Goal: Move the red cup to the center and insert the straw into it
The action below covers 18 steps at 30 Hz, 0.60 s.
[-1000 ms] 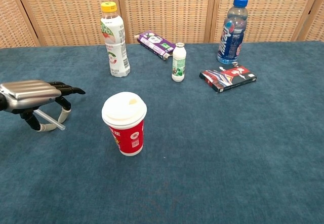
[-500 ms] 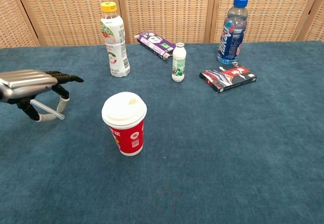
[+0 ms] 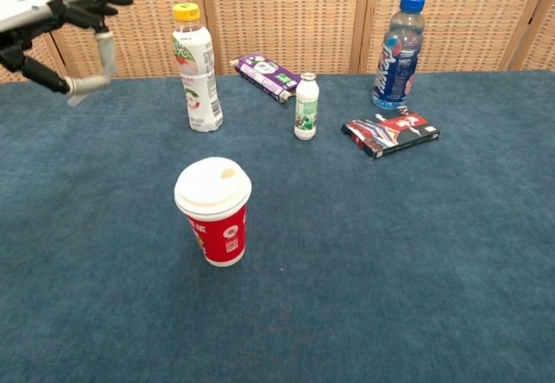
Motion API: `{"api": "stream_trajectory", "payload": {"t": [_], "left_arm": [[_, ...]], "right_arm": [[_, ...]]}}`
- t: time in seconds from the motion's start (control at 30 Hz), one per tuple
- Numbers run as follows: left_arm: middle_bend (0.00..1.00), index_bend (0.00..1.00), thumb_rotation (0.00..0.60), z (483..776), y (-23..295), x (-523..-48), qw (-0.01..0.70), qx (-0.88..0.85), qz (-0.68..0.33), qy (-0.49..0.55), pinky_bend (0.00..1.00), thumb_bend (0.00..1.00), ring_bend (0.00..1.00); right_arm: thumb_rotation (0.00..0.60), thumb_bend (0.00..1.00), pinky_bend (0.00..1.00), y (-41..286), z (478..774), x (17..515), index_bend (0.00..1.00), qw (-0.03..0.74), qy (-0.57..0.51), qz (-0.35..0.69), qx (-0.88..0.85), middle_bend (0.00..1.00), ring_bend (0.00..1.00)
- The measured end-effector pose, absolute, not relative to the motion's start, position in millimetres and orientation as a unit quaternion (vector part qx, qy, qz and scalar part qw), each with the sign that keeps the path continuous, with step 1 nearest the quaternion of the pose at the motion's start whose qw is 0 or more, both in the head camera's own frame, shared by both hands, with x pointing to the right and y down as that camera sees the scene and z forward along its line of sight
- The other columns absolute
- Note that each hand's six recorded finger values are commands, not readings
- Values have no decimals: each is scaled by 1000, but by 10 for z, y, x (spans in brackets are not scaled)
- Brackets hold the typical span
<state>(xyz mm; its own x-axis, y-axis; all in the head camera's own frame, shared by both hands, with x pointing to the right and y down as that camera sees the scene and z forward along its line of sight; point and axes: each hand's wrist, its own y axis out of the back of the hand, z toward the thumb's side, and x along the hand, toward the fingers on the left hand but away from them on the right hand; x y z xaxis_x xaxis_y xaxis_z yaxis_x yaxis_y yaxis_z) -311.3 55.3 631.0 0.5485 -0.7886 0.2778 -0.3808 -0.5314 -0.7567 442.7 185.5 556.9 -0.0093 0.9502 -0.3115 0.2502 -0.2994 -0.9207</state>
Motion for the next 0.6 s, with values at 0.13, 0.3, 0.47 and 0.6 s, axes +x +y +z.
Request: {"api": "stream_trajectory", "payload": {"t": [0.13,0.3,0.47,0.6], "left_arm": [[0,592,600,6058,500,-2950,253,-847,-235,403,0,411,0],[0,594,600,5868,533,-2697,142,-880,-143,430,0,425,0],[0,595,600,5791,641,-2433,22,-899,-68,433,0,455,0],[0,596,600,5781,744,-2248,-55,-904,-32,422,0,456,0]], "right_arm": [[600,0,0,1853,5566,4428,0,339,-486,519,-616,0,0],[600,0,0,1853,5559,4437,0,338,-488,519,-615,0,0],[600,0,0,1847,5554,4464,0,337,-491,520,-612,0,0],[600,0,0,1845,5552,4486,0,336,-492,521,-611,0,0]]}}
